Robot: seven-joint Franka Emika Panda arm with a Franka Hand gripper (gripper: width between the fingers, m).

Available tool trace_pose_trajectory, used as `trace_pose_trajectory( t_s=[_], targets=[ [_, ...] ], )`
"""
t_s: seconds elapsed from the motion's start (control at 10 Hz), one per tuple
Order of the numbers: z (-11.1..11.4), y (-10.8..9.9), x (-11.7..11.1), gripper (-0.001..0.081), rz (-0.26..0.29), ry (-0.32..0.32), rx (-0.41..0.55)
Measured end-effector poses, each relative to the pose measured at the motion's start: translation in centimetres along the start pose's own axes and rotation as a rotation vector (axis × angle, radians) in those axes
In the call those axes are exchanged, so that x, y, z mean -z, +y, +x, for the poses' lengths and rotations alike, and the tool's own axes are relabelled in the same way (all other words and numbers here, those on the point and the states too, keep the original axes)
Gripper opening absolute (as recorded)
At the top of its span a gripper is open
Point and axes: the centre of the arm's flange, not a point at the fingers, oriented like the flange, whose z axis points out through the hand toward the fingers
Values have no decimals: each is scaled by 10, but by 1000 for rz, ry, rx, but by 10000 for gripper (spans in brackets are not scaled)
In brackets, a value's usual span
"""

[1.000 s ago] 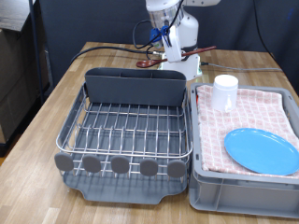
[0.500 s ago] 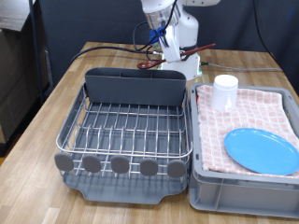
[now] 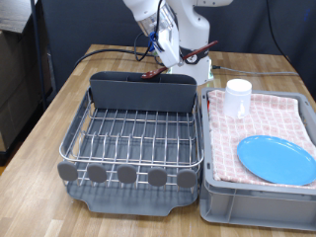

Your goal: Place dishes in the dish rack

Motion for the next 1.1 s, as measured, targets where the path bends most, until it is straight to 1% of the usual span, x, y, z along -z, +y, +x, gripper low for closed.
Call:
trace_pose_trajectory(
  t_s=[0.1,0.2,0.4,0.6,0.8,0.9,1.0,1.1],
  targets=[
    [7,-4,1,79,-24,-35,13],
    [12,-9,4,79,-37,-61,14],
    [18,-18,6,79,-52,-65,13],
    [20,-27,7,79,-52,-62,0],
    [25,-35,5,79,-19,-49,-24],
    [26,-39,6,172,6,-42,-30],
    [27,-41,5,172,19,-37,-39],
    [27,-43,4,337,24,-32,-47]
  ],
)
